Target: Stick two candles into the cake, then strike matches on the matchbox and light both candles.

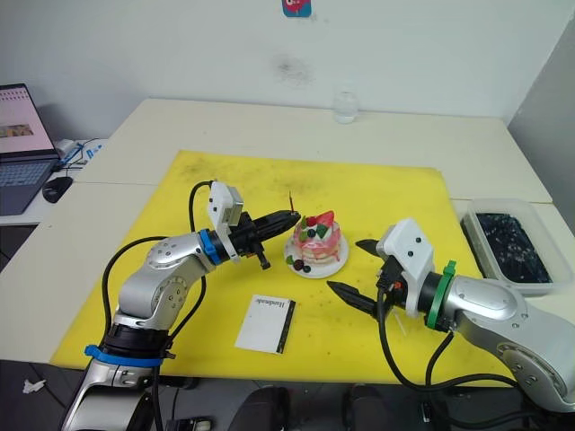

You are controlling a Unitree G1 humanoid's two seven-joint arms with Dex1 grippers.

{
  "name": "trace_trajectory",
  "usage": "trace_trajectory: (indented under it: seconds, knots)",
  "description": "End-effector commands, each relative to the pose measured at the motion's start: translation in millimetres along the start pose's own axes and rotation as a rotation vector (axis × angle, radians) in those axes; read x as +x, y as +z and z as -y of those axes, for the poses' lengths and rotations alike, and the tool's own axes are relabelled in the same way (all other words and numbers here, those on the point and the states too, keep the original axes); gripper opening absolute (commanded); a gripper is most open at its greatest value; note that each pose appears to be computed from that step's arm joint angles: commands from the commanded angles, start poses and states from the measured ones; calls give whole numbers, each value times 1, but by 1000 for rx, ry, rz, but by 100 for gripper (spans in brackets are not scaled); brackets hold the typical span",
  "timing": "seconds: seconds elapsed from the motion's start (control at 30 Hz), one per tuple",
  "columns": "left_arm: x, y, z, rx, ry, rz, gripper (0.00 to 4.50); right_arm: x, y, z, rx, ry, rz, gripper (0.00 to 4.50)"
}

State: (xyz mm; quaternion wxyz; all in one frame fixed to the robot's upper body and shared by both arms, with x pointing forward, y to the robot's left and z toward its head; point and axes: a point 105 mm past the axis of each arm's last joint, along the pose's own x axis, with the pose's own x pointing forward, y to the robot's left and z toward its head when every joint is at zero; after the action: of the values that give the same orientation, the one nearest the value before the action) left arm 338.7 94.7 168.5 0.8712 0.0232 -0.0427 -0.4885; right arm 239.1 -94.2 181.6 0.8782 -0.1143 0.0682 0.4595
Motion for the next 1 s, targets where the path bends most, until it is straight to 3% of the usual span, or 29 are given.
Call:
trace_trajectory:
  seconds: [0.03,0.53,0.73,0.97,1.0]
  knots:
    - [1,2,1,15,6,25,0,0,10,-3,-49,-5,30,445]
    - [3,-31,10,13,10,-8,0,-3,6,-6,-57,-7,7,445]
    - [4,-35,9,9,15,-8,0,-7,2,-7,-68,-13,-12,445]
    - [3,-21,9,-7,1,13,0,-8,1,-7,-56,-26,-4,445]
    - [2,-19,6,6,7,15,29,-8,1,-7,-52,-29,-1,449]
